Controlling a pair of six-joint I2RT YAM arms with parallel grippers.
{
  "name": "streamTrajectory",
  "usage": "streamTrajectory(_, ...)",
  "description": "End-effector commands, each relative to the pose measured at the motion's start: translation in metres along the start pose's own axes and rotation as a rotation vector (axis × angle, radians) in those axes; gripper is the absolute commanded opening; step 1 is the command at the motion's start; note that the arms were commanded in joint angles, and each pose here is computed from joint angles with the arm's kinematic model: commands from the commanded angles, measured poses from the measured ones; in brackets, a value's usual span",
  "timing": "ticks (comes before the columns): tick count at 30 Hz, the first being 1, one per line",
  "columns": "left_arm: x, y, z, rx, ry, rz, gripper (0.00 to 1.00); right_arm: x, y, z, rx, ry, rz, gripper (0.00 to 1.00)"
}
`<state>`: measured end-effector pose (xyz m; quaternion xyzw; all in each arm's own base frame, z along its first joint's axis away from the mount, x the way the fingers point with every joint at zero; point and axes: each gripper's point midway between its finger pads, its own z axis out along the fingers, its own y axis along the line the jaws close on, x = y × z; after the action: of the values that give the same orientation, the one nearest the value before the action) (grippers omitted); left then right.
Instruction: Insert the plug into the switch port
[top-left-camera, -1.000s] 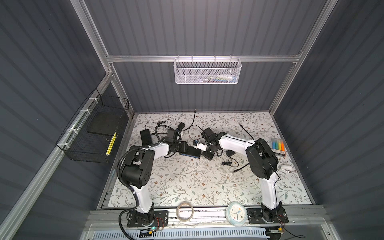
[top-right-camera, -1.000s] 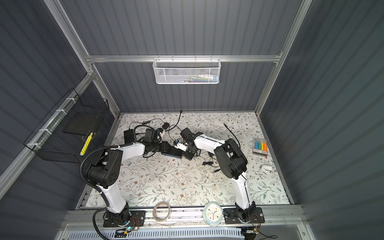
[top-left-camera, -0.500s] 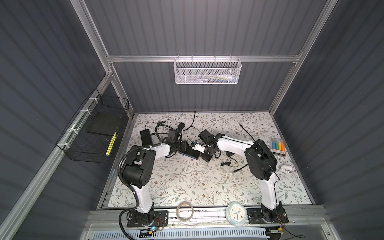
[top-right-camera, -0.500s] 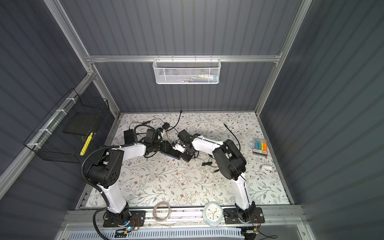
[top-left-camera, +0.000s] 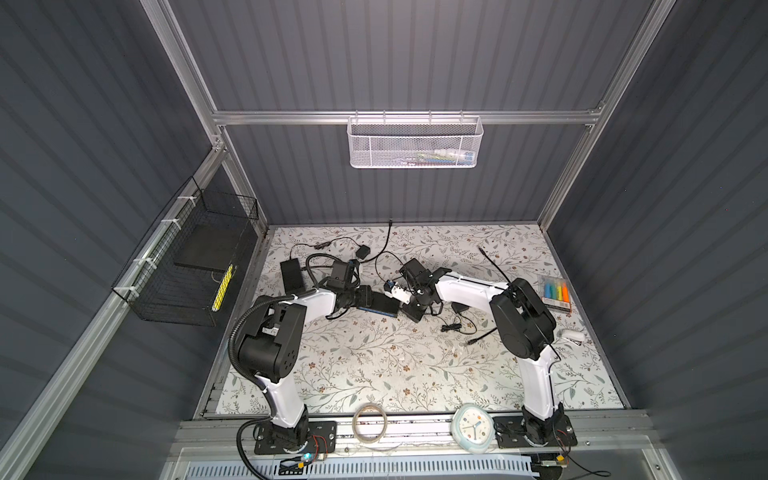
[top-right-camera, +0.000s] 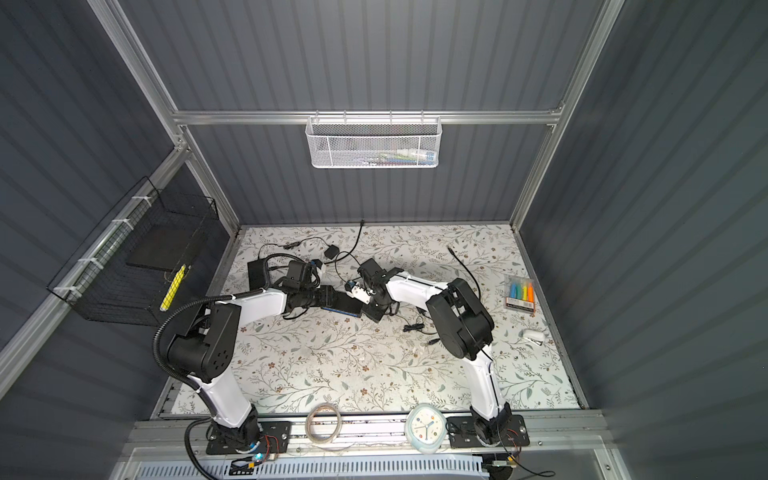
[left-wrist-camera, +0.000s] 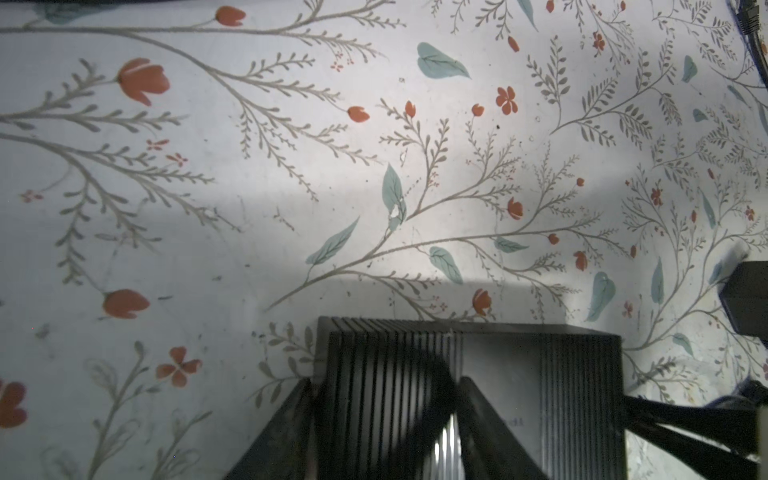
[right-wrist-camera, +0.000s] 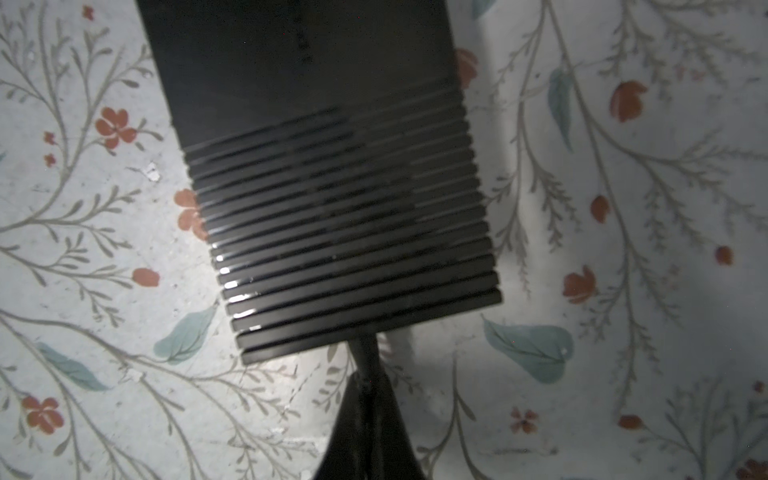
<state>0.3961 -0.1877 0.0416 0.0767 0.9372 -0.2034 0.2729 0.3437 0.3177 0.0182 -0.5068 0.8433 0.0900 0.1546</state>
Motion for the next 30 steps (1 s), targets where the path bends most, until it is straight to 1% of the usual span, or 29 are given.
streamTrajectory(1, 0.042, -0.015, 0.009, 0.087, 0.141, -0.037, 0.54, -0.033, -0.002, -0.011, 0.013, -0.127, -0.035, 0.0)
streamTrajectory(4, 0.043, -0.015, 0.011, 0.092, 0.14, -0.051, 0.54, -0.044, -0.001, -0.014, 0.001, -0.143, -0.042, 0.0)
streamTrajectory(9, 0.047, -0.014, 0.012, 0.093, 0.142, -0.064, 0.54, -0.052, 0.004, -0.008, -0.019, -0.145, -0.061, 0.0)
streamTrajectory(15, 0.05, -0.014, 0.014, 0.095, 0.144, -0.073, 0.53, -0.061, 0.007, -0.001, -0.04, -0.156, -0.057, 0.0)
streamTrajectory(23, 0.051, -0.02, 0.019, 0.107, 0.151, -0.072, 0.53, -0.078, 0.003, -0.001, -0.033, -0.191, -0.05, 0.0)
streamTrajectory(26, 0.043, -0.017, 0.015, 0.078, 0.136, -0.063, 0.54, -0.075, -0.001, -0.005, -0.006, -0.184, -0.055, 0.05)
streamTrajectory(30, 0.024, -0.003, 0.006, -0.005, 0.107, -0.058, 0.56, -0.053, -0.012, -0.017, 0.049, -0.149, -0.043, 0.16)
